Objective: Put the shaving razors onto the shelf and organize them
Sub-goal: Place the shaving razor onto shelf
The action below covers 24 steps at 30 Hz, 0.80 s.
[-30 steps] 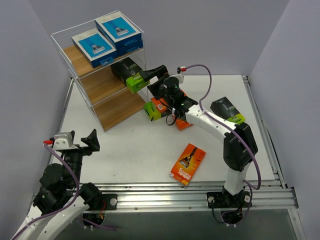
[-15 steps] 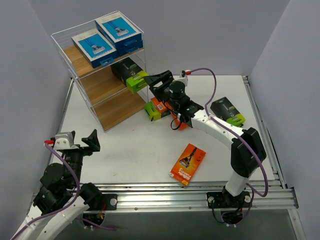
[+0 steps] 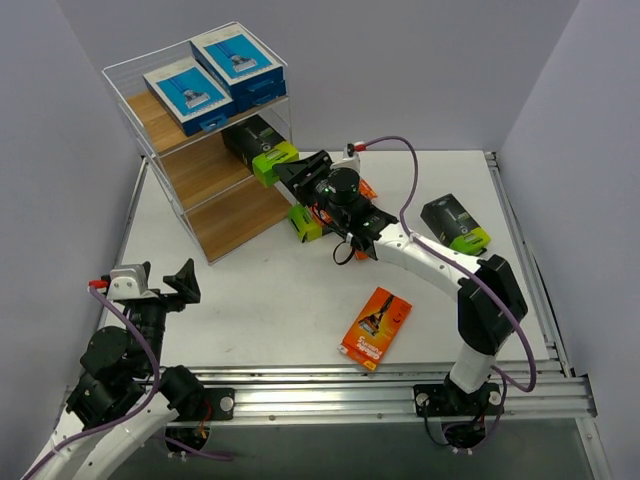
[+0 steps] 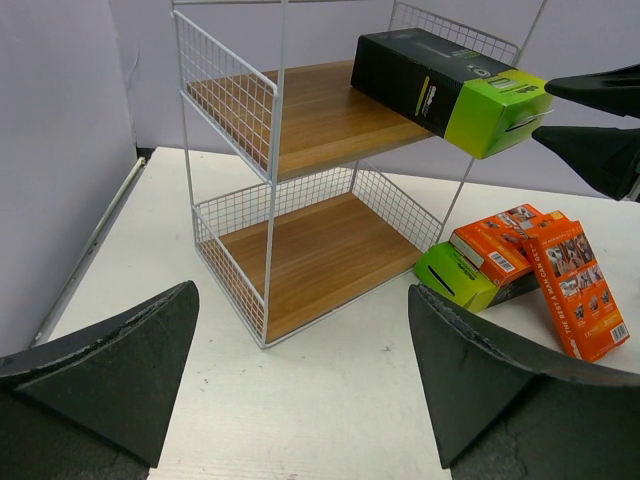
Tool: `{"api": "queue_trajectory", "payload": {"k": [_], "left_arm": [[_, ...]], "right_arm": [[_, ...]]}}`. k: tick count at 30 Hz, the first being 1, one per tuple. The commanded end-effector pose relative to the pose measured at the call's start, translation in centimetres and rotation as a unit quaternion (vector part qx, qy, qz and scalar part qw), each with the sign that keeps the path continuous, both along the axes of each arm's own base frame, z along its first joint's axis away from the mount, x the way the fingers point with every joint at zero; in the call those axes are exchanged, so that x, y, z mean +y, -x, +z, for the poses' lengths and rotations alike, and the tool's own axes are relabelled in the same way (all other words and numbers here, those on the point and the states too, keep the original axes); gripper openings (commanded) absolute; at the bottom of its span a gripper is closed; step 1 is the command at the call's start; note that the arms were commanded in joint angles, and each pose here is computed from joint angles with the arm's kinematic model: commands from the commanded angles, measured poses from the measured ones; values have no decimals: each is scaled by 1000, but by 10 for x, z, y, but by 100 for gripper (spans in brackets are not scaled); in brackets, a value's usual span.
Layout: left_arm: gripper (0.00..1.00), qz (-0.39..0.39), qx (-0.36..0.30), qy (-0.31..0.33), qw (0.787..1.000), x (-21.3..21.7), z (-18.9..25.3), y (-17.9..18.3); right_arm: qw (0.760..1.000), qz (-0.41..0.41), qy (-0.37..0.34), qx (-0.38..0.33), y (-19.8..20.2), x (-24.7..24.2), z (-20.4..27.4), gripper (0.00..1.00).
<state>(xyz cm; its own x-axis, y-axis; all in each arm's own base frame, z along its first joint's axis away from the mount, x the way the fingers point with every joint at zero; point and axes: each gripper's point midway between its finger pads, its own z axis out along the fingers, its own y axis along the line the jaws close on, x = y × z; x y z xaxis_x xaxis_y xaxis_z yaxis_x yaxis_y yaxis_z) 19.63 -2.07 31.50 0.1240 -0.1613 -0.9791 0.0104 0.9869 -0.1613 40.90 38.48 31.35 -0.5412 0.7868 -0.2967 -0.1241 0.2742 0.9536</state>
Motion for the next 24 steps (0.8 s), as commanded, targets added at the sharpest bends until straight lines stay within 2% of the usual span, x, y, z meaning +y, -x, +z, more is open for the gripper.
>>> {"api": "queue_trajectory", "payload": {"k": [1, 13, 24], "left_arm": [[94, -6, -14, 9, 1000, 0, 13, 2], [94, -12, -15, 10, 1000, -3, 14, 2], [95, -14, -16, 10, 1000, -3, 14, 3]], "right_arm": [[999, 14, -26, -42, -2, 11, 32, 39], [998, 23, -31, -41, -16, 28, 31, 37], [997, 40, -49, -39, -24, 41, 29, 31]]}}
